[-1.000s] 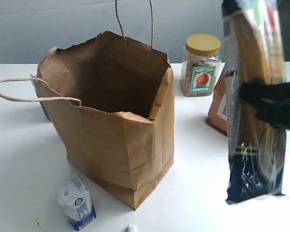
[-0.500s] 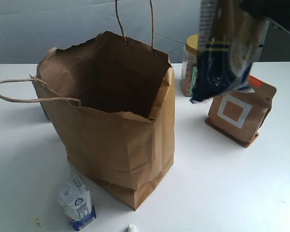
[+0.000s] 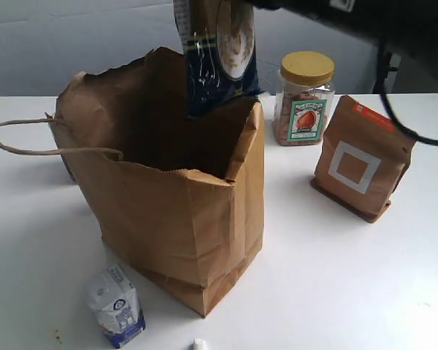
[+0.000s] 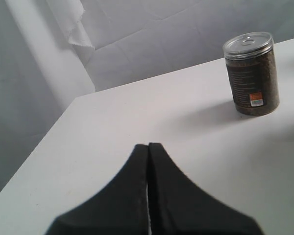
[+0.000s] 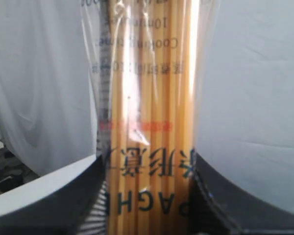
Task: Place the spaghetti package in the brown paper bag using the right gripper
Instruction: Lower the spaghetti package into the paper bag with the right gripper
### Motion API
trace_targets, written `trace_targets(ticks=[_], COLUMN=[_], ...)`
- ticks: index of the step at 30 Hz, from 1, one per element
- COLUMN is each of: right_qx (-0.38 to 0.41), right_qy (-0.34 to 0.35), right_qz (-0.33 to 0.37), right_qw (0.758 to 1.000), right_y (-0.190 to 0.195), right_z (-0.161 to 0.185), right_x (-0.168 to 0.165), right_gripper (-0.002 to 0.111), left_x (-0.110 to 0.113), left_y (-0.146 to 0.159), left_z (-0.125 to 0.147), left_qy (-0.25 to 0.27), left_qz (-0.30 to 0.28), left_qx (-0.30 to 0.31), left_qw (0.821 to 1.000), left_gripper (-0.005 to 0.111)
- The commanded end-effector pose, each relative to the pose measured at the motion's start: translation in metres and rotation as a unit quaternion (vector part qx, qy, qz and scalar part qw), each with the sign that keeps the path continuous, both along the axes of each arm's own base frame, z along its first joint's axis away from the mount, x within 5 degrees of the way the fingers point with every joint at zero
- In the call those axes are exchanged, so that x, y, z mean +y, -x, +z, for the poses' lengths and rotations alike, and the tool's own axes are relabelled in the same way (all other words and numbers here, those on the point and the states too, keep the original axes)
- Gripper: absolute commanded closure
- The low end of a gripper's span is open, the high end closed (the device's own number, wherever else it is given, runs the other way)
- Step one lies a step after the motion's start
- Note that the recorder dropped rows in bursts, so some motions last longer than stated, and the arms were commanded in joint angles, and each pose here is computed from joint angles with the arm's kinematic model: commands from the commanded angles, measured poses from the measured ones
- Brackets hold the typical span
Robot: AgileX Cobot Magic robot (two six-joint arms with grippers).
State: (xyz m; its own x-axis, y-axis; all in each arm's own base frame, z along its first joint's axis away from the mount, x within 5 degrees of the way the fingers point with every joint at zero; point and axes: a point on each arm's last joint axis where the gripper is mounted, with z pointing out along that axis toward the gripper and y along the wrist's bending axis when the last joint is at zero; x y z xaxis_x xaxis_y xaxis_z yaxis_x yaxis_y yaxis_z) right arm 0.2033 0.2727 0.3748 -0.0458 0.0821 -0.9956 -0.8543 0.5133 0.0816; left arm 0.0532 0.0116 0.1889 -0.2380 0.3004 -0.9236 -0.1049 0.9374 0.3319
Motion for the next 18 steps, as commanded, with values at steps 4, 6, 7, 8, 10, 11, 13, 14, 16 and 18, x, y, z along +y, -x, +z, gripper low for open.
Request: trace_targets(ticks=[4,6,7,8,10,11,13,14,16,18], right_qx=[0.012,0.019,0.023,0.028,0.039,0.044,0.053,0.059,0.066,0.069], right_qy=[0.015,0.026,0.03,0.036,0.05,0.054,0.069,0.072,0.079,0.082], right_qz=[0.016,0.02,0.021,0.022,0.023,0.023,0.025,0.025,0.026,0.028], right_qw=[1.0,0.999,0.999,0.999,0.998,0.997,0.996,0.995,0.994,0.994], right_y=[-0.009,-0.007,-0.006,-0.005,-0.003,-0.002,0.001,0.002,0.004,0.005], right_z=[-0.024,-0.032,-0.036,-0.042,-0.053,-0.058,-0.069,-0.073,-0.081,-0.086], right_x=[0.023,0.026,0.025,0.024,0.022,0.021,0.02,0.019,0.017,0.015], right_gripper=[0.108,0.108,0.108,0.108,0.108,0.108,0.108,0.108,0.105,0.097], left_x=[0.0,0.0,0.0,0.0,0.0,0.0,0.0,0.0,0.0,0.0], left_y=[0.0,0.0,0.0,0.0,0.0,0.0,0.0,0.0,0.0,0.0], left_z=[-0.001,-0.001,-0.001,-0.001,-0.001,-0.001,-0.001,-0.001,-0.001,-0.001], left_qy=[0.004,0.004,0.004,0.004,0.004,0.004,0.004,0.004,0.004,0.004], left_qz=[-0.002,-0.002,-0.002,-0.002,-0.002,-0.002,-0.002,-0.002,-0.002,-0.002], left_qx=[-0.001,-0.001,-0.001,-0.001,-0.001,-0.001,-0.001,-0.001,-0.001,-0.001], left_qw=[1.0,1.0,1.0,1.0,1.0,1.0,1.0,1.0,1.0,1.0], left_gripper=[0.107,0.107,0.107,0.107,0.107,0.107,0.107,0.107,0.107,0.107])
